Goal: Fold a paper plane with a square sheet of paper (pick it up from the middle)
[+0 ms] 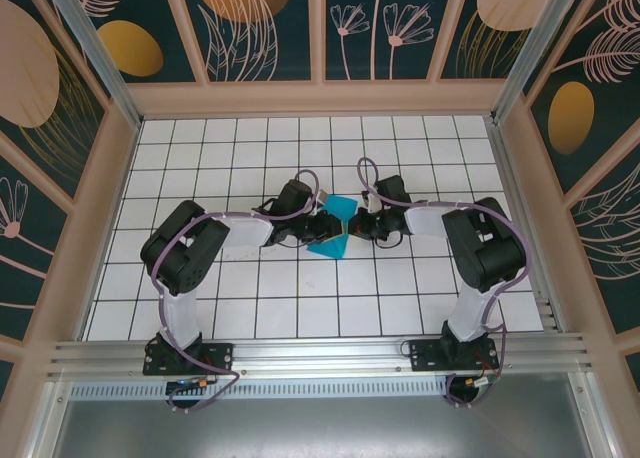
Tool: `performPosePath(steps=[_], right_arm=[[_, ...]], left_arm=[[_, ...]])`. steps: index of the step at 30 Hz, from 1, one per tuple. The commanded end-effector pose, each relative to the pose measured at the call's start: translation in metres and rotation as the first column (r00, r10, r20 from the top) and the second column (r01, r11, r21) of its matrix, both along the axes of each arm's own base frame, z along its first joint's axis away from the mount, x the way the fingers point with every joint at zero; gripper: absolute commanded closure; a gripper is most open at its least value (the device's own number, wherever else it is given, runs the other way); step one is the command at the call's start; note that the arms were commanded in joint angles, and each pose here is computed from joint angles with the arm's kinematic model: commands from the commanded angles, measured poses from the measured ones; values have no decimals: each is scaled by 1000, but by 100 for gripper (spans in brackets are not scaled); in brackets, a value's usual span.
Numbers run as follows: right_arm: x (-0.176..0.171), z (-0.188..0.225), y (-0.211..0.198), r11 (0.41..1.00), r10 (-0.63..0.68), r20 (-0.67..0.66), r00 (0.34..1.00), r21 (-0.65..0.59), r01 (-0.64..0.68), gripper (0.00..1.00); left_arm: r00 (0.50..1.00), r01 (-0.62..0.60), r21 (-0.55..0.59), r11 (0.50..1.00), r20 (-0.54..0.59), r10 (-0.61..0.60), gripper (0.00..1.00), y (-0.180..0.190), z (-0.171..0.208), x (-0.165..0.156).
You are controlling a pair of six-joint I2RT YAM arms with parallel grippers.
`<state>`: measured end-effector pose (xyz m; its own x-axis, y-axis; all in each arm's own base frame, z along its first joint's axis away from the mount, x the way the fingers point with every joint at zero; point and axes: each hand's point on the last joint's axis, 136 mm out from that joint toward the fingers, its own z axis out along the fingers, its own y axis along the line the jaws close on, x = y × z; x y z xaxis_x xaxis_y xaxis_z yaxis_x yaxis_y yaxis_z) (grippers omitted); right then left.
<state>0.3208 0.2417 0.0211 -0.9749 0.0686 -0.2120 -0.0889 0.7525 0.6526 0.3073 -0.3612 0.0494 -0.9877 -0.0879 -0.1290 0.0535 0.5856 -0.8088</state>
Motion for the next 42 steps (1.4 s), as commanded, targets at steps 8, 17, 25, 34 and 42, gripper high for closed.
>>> performPosePath(steps=[8,17,25,34,42], right_arm=[[7,0,1,1000,10,17,1000,-17,-9,94],[8,-2,0,1000,10,16,1000,-24,-10,95],[9,-5,0,1000,9,13,1000,-29,-9,95],[11,3,4,1000,23,36,999,-6,-23,95],[11,11,8,999,37,61,997,21,-39,95]], left_arm=[[999,31,15,999,-14,-31,78,-5,-8,-3],[999,33,28,999,-20,-33,79,-4,-12,-4],[999,34,36,999,-30,-33,79,-4,-16,-5],[999,27,51,998,-33,-25,79,-2,-19,-5],[999,21,59,998,-33,-19,80,-1,-20,-5]])
